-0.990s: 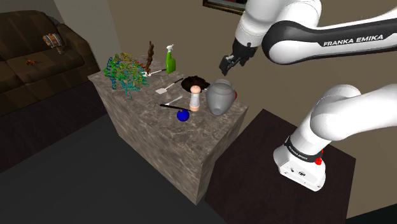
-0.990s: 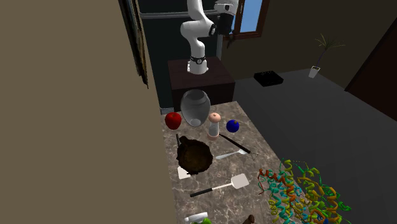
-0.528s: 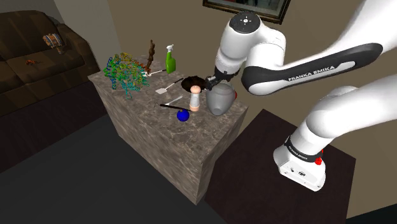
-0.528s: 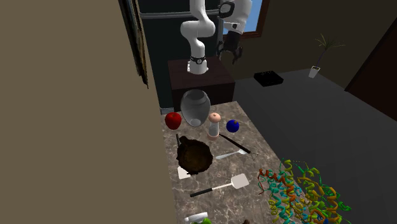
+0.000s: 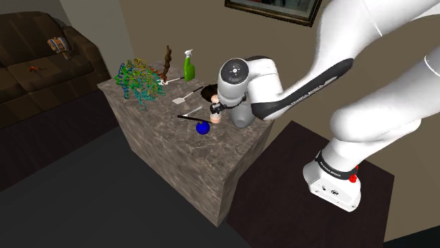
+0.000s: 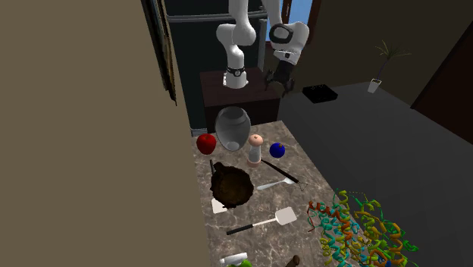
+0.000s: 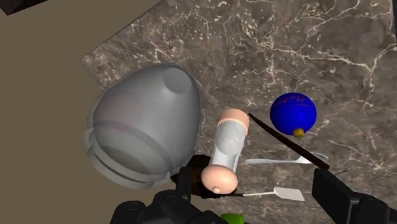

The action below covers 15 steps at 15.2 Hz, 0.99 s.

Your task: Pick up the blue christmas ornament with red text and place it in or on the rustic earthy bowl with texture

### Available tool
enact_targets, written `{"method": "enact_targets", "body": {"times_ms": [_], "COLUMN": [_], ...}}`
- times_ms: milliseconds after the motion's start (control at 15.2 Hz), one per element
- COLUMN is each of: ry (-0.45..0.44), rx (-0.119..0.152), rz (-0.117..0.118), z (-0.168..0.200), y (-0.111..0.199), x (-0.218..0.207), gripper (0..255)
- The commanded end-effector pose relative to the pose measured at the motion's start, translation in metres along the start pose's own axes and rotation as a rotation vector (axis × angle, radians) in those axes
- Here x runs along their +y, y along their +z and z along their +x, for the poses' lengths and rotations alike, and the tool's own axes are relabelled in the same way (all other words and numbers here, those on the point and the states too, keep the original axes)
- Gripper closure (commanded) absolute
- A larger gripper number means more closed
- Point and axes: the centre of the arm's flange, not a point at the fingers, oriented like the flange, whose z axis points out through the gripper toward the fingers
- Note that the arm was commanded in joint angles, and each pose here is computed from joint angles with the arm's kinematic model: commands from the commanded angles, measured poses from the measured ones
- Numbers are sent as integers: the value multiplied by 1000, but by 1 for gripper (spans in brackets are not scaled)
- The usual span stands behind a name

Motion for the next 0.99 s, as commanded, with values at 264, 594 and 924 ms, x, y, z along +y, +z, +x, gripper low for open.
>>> {"method": "enact_targets", "body": {"times_ms": [264,594,924], "ry": [74,130,186], "rx": [61,105,148], "rz": [-51,-100,-150], "z": [-10,-13,-11], "y": [64,121,180], "x": [-55,-98,-139], "gripper": [0,0,0]}}
